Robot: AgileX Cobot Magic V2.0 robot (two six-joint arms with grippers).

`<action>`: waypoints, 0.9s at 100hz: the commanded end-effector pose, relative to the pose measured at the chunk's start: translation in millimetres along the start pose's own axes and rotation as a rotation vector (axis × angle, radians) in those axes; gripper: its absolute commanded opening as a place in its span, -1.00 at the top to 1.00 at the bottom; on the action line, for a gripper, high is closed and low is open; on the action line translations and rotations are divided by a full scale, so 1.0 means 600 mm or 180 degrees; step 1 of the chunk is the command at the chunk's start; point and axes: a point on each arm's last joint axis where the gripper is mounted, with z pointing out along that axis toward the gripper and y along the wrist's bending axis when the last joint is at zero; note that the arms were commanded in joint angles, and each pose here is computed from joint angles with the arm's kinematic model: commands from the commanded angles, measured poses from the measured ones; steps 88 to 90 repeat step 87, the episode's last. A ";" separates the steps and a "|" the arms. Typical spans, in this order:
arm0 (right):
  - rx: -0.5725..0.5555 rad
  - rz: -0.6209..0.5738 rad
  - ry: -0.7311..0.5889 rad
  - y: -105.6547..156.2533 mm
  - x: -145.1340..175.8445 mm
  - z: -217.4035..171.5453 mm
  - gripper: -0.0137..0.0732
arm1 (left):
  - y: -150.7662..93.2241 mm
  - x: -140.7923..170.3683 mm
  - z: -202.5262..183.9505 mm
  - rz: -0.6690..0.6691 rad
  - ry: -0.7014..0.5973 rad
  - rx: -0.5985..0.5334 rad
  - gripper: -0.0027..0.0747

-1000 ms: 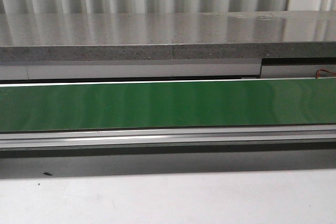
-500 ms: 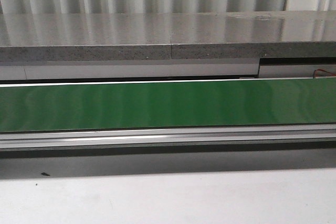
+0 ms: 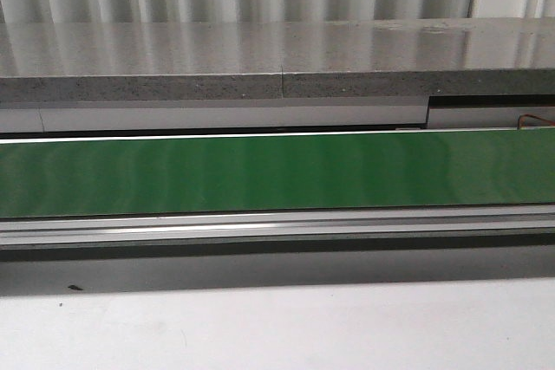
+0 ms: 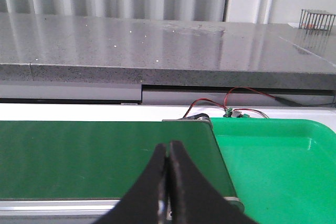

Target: Move button from right to left

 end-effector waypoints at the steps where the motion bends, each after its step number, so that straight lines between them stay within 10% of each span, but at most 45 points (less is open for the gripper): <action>1: -0.0011 -0.0050 -0.0399 0.001 -0.011 -0.009 0.84 | -0.001 0.006 -0.002 -0.0054 -0.0239 0.0004 0.98; 90: 0.0002 -0.0077 -0.0277 0.000 -0.005 -0.009 0.84 | -0.001 0.007 -0.002 -0.0054 -0.0233 0.0004 0.99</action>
